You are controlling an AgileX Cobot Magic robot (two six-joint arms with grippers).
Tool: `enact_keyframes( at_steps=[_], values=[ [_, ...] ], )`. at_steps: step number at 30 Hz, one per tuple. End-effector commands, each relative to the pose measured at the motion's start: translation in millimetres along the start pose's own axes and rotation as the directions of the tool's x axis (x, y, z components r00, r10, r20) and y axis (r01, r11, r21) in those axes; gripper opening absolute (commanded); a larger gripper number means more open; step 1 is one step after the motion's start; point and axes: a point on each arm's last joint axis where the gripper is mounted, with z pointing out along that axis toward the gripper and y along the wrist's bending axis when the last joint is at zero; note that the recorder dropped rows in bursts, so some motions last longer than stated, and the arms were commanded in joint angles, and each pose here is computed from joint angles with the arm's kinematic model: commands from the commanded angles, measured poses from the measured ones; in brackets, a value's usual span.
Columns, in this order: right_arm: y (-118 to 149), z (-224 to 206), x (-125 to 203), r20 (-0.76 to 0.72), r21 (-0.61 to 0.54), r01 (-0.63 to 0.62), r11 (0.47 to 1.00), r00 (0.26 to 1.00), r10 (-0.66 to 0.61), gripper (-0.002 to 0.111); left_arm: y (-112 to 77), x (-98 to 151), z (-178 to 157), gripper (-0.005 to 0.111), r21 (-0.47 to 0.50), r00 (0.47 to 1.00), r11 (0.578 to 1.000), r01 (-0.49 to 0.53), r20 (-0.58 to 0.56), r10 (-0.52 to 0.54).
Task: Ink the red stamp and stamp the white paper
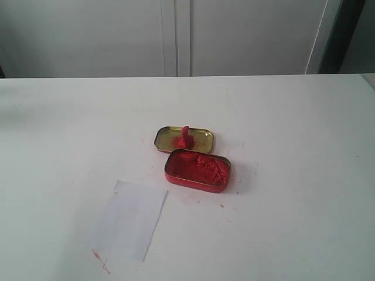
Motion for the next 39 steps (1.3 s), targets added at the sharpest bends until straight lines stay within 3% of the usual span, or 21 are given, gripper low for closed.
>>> enact_keyframes(
  at_steps=[1,9,19,39],
  values=[
    [-1,0,0,0.014,0.008,0.001,1.0,1.0,-0.002,0.0,1.6,-14,13,0.0,0.021,0.992,0.999,0.049,-0.121,-0.046],
    [-1,0,0,0.014,0.008,0.001,1.0,1.0,-0.002,0.0,1.9,-28,47,0.0,0.057,0.929,0.994,0.093,-0.363,-0.067],
    [-1,0,0,0.014,0.008,0.001,1.0,1.0,-0.002,0.0,-2.7,-40,104,0.0,0.195,0.801,0.978,0.073,-0.596,0.059],
    [-1,0,0,0.014,0.008,0.001,1.0,1.0,-0.002,0.0,-13.7,-48,203,0.0,0.325,0.686,0.929,0.175,-0.717,0.122]
  ],
)
